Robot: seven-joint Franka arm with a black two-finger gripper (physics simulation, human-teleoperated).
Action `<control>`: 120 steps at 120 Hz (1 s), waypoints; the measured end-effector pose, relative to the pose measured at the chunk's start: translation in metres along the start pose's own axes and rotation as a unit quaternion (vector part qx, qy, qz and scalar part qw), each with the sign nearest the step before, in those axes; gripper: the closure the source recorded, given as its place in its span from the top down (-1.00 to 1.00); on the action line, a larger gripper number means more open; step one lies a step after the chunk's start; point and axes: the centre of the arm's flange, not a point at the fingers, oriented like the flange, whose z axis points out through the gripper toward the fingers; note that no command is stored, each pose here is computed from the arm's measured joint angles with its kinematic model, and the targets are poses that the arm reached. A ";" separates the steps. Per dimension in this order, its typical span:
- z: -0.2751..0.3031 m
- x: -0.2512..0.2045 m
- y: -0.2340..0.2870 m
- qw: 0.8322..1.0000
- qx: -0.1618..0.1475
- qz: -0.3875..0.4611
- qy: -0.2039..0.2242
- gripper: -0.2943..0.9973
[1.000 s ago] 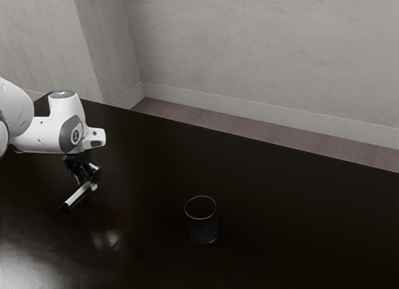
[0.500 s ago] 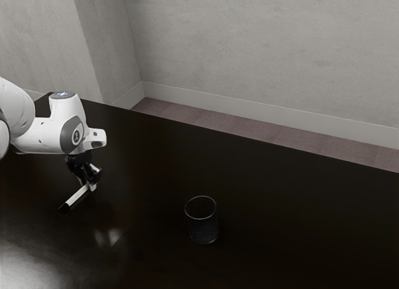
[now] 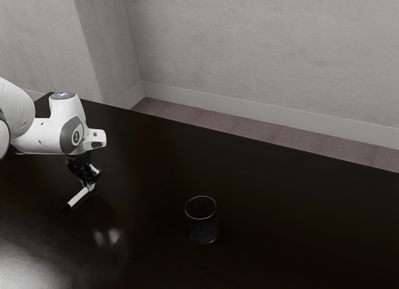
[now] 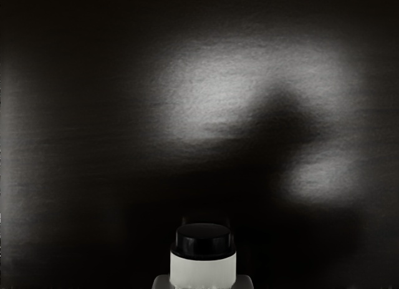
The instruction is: Put the marker into the pen holder.
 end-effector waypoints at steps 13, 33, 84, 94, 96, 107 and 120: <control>-0.008 0.000 -0.001 1.000 0.000 -0.002 0.005 -0.55; -0.054 0.001 0.005 1.000 -0.003 -0.001 0.031 -0.57; -0.166 0.004 0.103 0.994 -0.032 0.075 0.068 -0.58; -0.182 0.003 0.125 0.992 -0.036 0.091 0.074 -0.58; -0.184 0.003 0.131 0.992 -0.037 0.095 0.075 -0.58; -0.199 0.002 0.162 0.989 -0.042 0.118 0.080 -0.59; -0.208 0.000 0.198 0.986 -0.047 0.141 0.079 -0.59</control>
